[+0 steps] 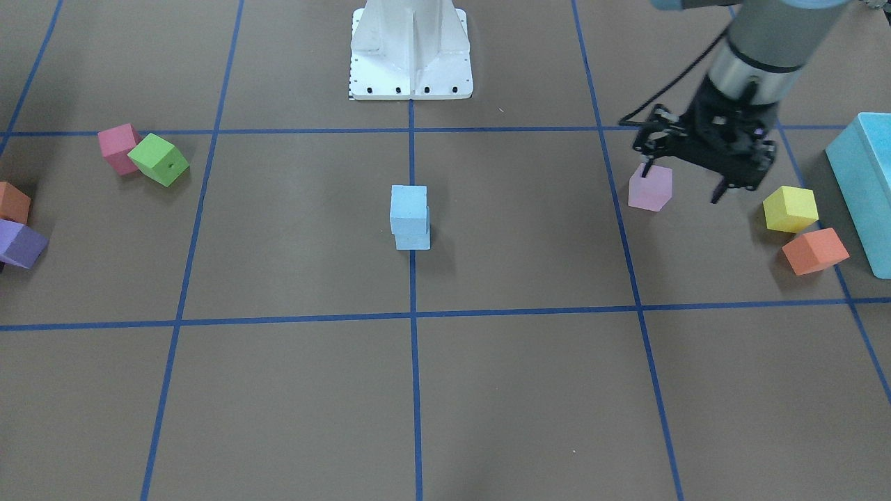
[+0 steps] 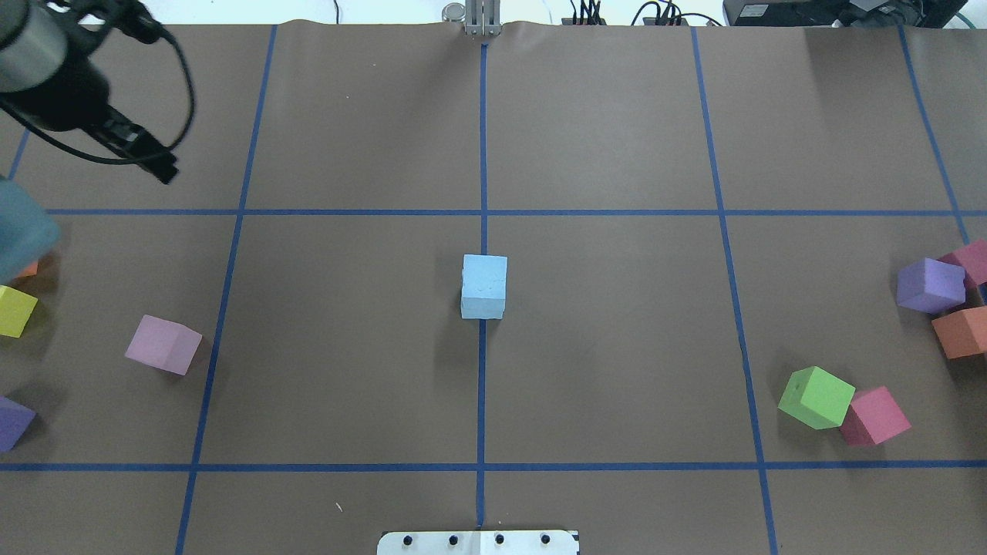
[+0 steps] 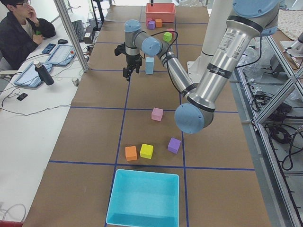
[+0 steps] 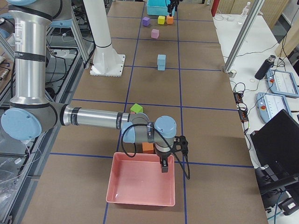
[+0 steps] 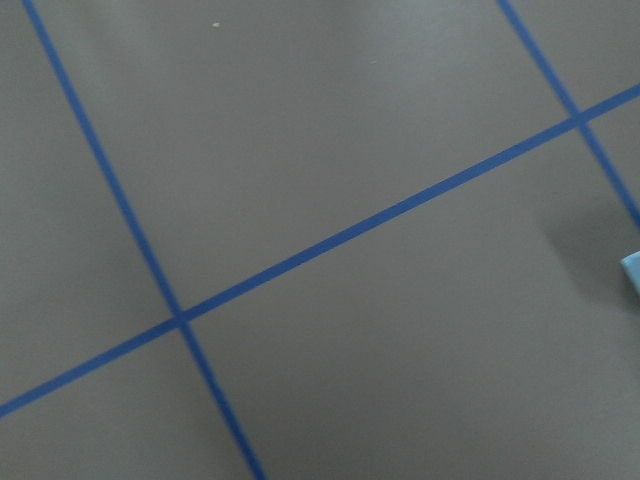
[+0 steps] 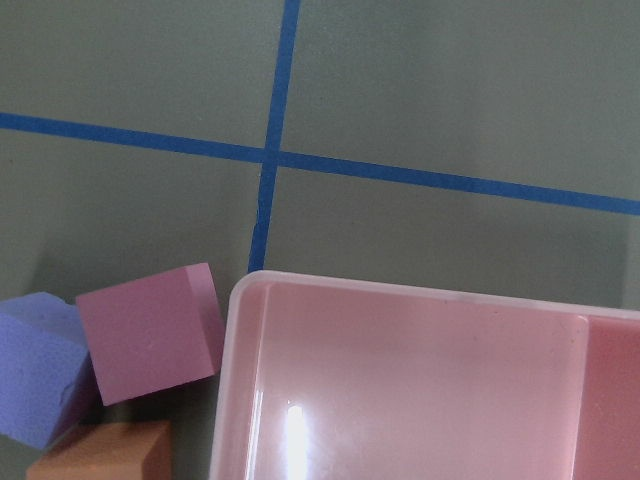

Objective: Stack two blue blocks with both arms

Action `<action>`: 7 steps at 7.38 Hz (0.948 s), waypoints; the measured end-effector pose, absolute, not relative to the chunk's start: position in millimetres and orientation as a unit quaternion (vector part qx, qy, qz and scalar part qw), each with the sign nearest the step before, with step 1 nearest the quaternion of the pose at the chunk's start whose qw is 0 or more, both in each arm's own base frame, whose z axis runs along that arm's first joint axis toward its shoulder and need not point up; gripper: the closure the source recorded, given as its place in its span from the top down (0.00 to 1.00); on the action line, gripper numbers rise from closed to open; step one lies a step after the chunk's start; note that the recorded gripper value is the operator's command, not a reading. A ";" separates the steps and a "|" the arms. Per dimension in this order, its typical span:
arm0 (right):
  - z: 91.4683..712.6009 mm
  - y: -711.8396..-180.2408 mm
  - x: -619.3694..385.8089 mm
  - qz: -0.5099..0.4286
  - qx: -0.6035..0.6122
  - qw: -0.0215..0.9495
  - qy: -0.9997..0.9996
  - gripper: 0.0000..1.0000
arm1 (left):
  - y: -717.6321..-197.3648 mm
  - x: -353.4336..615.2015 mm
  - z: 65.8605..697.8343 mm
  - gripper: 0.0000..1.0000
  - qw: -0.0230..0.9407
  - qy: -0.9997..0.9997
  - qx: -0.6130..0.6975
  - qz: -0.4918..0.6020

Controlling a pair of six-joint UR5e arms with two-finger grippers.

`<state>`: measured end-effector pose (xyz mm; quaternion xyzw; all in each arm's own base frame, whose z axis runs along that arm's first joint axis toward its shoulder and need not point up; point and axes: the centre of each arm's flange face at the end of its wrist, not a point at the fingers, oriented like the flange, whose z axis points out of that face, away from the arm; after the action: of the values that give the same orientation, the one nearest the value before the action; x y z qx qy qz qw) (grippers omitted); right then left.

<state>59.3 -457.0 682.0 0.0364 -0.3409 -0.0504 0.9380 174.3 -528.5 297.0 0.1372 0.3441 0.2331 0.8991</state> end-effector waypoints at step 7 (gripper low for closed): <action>682.5 -456.0 59.3 -0.053 0.037 0.938 -0.341 1.00 | -475.4 -23.5 652.6 0.98 0.935 0.342 -0.001 0.094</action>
<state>59.3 -456.0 682.5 0.0369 -0.3410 -0.0531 0.9378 -23.5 -475.4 652.6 -0.0011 0.3419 0.0936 0.9351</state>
